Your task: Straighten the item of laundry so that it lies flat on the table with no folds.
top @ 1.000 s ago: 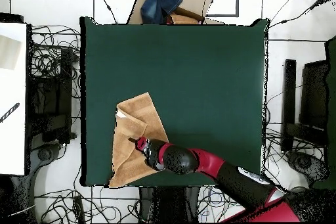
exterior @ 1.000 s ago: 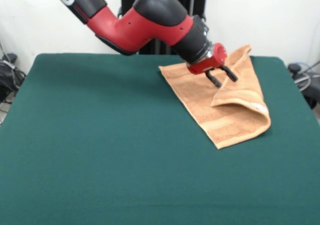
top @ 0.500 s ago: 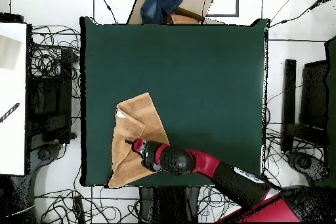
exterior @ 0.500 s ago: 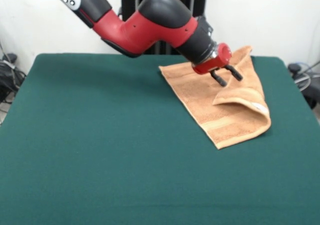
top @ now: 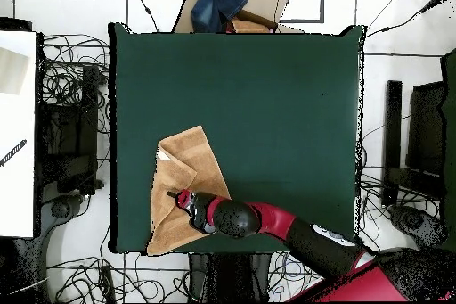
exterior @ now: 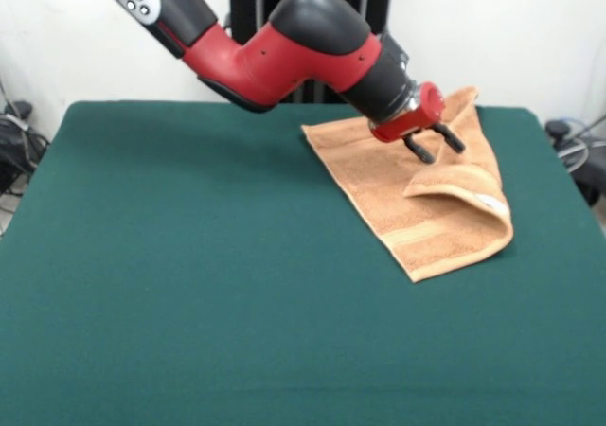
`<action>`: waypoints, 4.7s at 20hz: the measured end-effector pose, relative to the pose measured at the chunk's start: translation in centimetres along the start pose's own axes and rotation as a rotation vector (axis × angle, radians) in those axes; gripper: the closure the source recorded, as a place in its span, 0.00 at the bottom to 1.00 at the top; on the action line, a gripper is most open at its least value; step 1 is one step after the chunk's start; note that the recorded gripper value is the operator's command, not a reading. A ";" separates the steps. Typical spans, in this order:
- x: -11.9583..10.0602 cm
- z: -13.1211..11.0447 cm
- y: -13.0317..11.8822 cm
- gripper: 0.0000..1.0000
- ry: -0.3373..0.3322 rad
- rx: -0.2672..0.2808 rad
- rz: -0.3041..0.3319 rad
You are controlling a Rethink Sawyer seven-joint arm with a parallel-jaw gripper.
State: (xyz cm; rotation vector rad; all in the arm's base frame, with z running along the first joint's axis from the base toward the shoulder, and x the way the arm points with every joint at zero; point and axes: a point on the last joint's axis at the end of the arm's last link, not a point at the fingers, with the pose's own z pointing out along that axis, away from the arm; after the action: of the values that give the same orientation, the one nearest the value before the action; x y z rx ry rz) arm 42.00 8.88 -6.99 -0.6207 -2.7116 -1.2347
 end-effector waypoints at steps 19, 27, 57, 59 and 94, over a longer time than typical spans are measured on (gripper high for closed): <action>0.3 0.1 0.0 0.00 -0.011 -0.003 -0.027; 1.1 1.1 0.5 0.00 -0.050 -0.037 -0.054; 4.2 5.4 4.4 0.00 -0.227 0.003 -0.243; 4.1 5.2 4.7 0.00 -0.223 0.032 -0.259; 1.4 2.0 1.9 0.00 -0.312 -0.046 -0.089</action>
State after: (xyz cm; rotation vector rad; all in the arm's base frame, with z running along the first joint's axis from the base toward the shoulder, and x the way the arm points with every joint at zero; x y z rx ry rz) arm 41.62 11.93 -6.62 -0.7639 -2.9998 -1.3237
